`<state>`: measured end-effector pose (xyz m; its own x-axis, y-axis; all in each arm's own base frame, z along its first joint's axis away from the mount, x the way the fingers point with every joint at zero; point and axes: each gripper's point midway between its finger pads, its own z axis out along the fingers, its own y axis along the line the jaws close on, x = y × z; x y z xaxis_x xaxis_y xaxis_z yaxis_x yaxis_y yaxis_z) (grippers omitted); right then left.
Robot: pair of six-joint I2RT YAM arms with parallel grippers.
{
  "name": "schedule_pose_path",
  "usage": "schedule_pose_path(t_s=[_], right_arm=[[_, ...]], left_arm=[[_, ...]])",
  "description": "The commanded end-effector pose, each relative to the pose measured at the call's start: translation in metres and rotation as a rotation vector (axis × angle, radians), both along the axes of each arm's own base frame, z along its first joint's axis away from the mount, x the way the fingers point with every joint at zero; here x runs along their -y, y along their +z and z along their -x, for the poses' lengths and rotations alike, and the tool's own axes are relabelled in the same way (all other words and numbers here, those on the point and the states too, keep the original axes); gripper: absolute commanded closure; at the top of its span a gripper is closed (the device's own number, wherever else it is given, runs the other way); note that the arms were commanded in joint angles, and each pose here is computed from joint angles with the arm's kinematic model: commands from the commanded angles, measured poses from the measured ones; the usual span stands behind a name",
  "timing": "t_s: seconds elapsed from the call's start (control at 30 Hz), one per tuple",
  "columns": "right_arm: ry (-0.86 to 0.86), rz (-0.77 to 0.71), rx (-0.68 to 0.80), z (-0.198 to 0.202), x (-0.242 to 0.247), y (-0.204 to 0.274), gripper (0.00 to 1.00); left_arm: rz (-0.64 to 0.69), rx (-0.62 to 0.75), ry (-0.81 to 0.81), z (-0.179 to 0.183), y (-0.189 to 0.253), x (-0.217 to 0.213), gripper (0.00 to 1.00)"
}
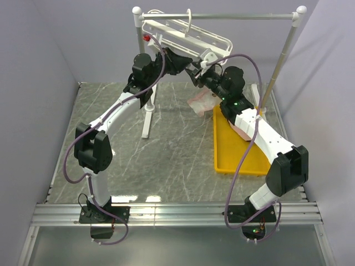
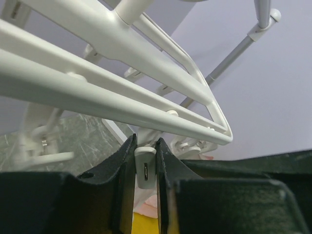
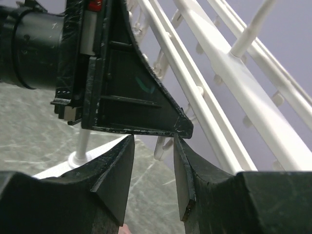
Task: Clip the underwear to the hanger
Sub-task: Open the clamp at the hanger.
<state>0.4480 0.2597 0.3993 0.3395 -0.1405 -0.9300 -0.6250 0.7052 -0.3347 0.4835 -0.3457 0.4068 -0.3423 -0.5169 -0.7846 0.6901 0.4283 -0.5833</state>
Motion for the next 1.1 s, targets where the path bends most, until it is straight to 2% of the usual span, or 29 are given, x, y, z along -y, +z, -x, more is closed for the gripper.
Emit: schedule_pose_path(t_s=[0.0,0.27,0.53,1.07], right_arm=[[-0.075,0.079,0.121,-0.005,-0.001,0.011,0.55],[-0.206,0.254,0.318,-0.006,0.014,-0.005,0.58],[-0.259,0.275,0.434,-0.008,0.019,0.01,0.6],[-0.257,0.309,0.401,-0.018,-0.005,-0.003,0.57]], left_arm=[[0.048,-0.018,0.035,0.009,0.034,-0.004,0.98],[0.069,-0.051,0.038,0.014,0.043,-0.001,0.98],[0.08,-0.082,0.031,0.016,0.04,0.0,0.94],[0.105,-0.136,0.043,0.011,0.036,0.003,0.93]])
